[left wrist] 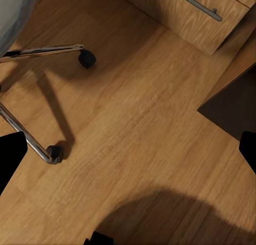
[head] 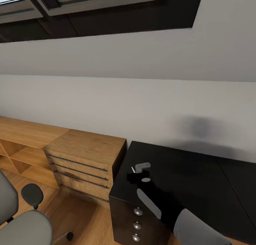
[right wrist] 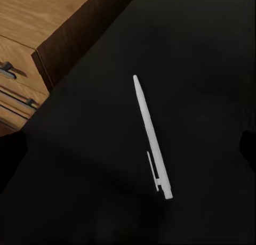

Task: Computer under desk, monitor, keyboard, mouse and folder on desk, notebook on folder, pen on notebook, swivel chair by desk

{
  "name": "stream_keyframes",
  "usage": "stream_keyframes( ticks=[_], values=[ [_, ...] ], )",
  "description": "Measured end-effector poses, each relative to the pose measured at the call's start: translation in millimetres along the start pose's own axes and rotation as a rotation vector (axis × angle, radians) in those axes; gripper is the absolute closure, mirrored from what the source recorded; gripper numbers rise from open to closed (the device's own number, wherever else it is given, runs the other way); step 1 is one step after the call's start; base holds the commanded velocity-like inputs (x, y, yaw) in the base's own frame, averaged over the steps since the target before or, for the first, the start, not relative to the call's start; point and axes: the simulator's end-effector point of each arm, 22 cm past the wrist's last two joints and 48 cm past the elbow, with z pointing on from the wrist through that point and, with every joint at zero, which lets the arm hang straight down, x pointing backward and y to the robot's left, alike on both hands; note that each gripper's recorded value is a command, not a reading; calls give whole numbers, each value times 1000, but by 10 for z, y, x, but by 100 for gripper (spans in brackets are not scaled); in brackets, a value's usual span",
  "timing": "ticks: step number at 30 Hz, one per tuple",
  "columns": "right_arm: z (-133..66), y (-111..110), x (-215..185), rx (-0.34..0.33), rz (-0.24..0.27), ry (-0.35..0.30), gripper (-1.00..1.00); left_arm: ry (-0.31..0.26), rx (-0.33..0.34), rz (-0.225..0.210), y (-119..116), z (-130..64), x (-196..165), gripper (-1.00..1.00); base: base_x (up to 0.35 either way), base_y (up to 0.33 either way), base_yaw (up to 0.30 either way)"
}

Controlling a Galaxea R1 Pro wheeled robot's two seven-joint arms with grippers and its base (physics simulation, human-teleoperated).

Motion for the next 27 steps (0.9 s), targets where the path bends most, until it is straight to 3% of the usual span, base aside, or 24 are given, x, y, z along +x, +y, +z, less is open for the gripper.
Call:
stream_keyframes(
  ticks=[6, 11, 21, 27],
  values=[
    [175, -477, -432, 91, -32, 61, -100, 0, -2, -1, 6, 0, 0, -100, 0, 0, 0],
    [231, -677, -623, 117, -46, 80, -100, 0, -2, -1, 5, 0, 0, -100, 0, 0, 0],
    [303, -789, -382, 88, -72, 206, -100, 0, -2, -1, 6, -1, 2, -100, 0, 0, 0],
    [283, -599, -212, -12, -82, 279, -100, 0, -1, -1, 5, 0, 0, -100, 0, 0, 0]
  ],
)
